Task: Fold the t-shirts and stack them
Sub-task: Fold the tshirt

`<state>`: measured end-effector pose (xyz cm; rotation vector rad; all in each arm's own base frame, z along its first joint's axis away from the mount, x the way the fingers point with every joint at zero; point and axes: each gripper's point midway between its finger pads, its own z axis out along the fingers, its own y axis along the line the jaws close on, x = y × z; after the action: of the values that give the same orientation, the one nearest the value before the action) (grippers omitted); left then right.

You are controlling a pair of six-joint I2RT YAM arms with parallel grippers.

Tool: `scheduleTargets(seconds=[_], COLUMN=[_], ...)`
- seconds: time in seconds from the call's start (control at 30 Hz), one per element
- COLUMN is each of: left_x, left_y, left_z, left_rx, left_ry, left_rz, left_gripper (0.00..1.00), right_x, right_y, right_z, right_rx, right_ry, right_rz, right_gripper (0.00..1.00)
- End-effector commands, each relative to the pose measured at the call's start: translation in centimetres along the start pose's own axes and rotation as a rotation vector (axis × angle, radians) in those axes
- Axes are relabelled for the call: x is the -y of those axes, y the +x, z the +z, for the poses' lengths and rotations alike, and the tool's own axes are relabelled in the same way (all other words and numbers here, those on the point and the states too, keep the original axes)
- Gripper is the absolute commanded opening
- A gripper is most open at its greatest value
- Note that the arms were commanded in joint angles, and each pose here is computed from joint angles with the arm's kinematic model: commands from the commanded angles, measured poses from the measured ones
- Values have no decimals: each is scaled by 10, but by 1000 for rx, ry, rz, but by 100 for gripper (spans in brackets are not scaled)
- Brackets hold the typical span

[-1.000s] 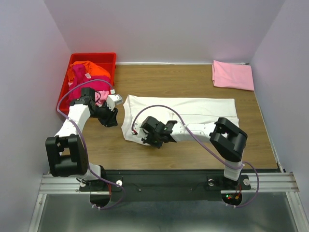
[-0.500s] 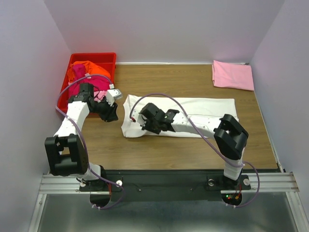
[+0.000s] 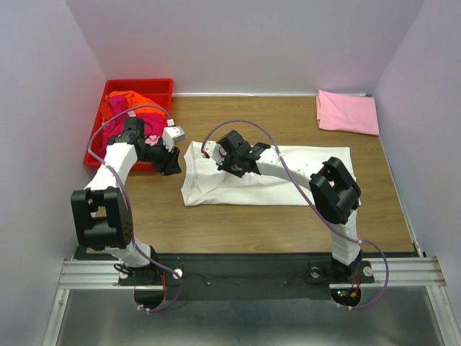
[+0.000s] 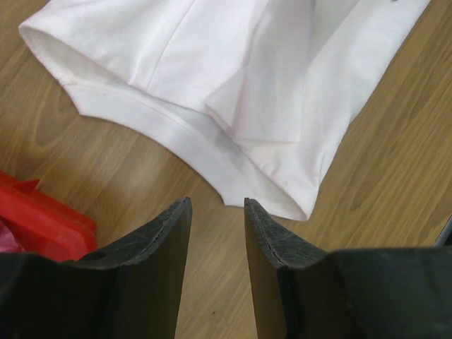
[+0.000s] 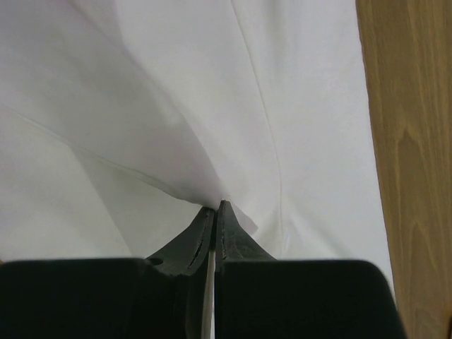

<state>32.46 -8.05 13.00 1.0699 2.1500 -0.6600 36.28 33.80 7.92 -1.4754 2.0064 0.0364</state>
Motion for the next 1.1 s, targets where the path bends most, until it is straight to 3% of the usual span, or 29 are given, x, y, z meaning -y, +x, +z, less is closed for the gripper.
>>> scheduleTargets(seconds=[0.0,0.17,0.57,1.07], left_x=[13,35,11,0], left_y=[-14,-9,-20,-42], left_z=[12,33,54,89], left_rx=[34,39,41,60], left_ry=[48,38,-38,-51], left_rz=[52,88,92,266], left_gripper=[48,48,46,46], right_x=[18,40,60,73], right_y=[-21,-23,-10,13], right_z=[-1,4,21,45], right_rx=[63,89,80,50], right_ry=[18,16,2,-24], right_rz=[6,97,185,333], right_gripper=[1,0,1,1])
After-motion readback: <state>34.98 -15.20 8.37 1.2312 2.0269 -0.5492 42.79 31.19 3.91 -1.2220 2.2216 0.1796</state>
